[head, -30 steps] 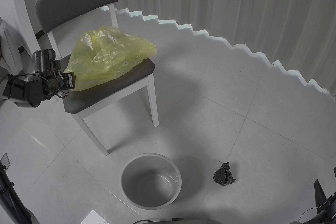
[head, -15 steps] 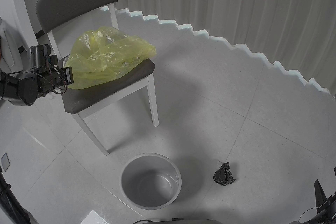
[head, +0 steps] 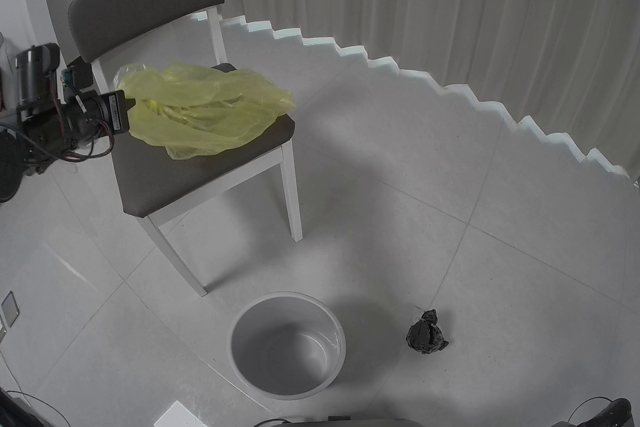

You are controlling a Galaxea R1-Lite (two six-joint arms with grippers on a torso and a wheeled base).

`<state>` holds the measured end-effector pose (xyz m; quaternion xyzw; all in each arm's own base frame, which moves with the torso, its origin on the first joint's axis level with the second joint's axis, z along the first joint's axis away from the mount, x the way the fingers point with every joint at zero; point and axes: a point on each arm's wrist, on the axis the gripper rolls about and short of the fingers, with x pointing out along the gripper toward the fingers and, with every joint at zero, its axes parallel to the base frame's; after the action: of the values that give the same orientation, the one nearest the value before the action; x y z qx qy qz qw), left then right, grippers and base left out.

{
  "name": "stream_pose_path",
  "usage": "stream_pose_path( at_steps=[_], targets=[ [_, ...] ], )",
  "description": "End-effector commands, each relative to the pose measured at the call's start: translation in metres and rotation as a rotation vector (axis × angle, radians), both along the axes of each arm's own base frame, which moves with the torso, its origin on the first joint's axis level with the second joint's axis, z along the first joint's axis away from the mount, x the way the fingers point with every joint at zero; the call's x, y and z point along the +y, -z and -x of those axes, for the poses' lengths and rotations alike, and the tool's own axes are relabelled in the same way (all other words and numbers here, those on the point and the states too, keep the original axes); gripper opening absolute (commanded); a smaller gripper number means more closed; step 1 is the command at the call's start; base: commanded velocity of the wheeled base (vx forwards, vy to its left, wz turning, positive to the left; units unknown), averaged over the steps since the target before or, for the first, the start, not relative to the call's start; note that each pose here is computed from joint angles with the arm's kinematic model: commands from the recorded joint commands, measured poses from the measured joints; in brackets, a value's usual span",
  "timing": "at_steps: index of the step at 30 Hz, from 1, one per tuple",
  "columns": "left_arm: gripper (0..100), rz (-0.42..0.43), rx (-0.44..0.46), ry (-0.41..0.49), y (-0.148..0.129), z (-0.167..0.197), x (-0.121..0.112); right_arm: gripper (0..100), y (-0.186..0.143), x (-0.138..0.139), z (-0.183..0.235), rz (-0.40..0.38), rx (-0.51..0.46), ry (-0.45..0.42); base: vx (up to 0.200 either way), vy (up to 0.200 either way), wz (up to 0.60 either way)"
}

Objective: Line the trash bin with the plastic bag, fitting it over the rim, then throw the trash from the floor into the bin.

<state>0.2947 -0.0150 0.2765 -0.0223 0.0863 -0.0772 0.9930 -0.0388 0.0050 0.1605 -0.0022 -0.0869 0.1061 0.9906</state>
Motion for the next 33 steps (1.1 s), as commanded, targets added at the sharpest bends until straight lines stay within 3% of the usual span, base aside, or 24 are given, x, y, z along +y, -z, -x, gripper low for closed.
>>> stream_pose_path(
  at_steps=[1, 6, 10, 15, 22, 33],
  targets=[
    [0, 0.026, -0.161, 0.232, -0.07, 0.09, -0.026, 100, -0.051, 0.003, -0.026, 0.011, 0.102, -0.117, 0.0, 0.0, 0.0],
    [0, 0.02, -0.166, 0.487, -0.102, 0.143, -0.048, 100, -0.084, 0.004, -0.059, 0.01, 0.178, -0.187, 0.0, 0.0, 0.0],
    [0, -0.031, -0.192, 0.617, -0.117, 0.162, -0.061, 100, -0.099, 0.005, -0.087, 0.003, 0.236, -0.227, 0.0, 0.0, 0.0],
    [0, -0.093, -0.131, 0.779, -0.118, 0.18, -0.077, 100, -0.113, 0.01, -0.118, -0.036, 0.301, -0.284, 0.0, 0.0, 0.0],
    [0, -0.142, -0.052, 0.892, -0.094, 0.181, -0.094, 100, -0.12, 0.016, -0.159, -0.122, 0.375, -0.316, 0.0, 0.0, 0.0],
    [0, -0.198, -0.023, 0.982, -0.069, 0.187, -0.099, 100, -0.108, 0.03, -0.204, -0.123, 0.467, -0.366, 0.0, 0.0, 0.0]
  ],
)
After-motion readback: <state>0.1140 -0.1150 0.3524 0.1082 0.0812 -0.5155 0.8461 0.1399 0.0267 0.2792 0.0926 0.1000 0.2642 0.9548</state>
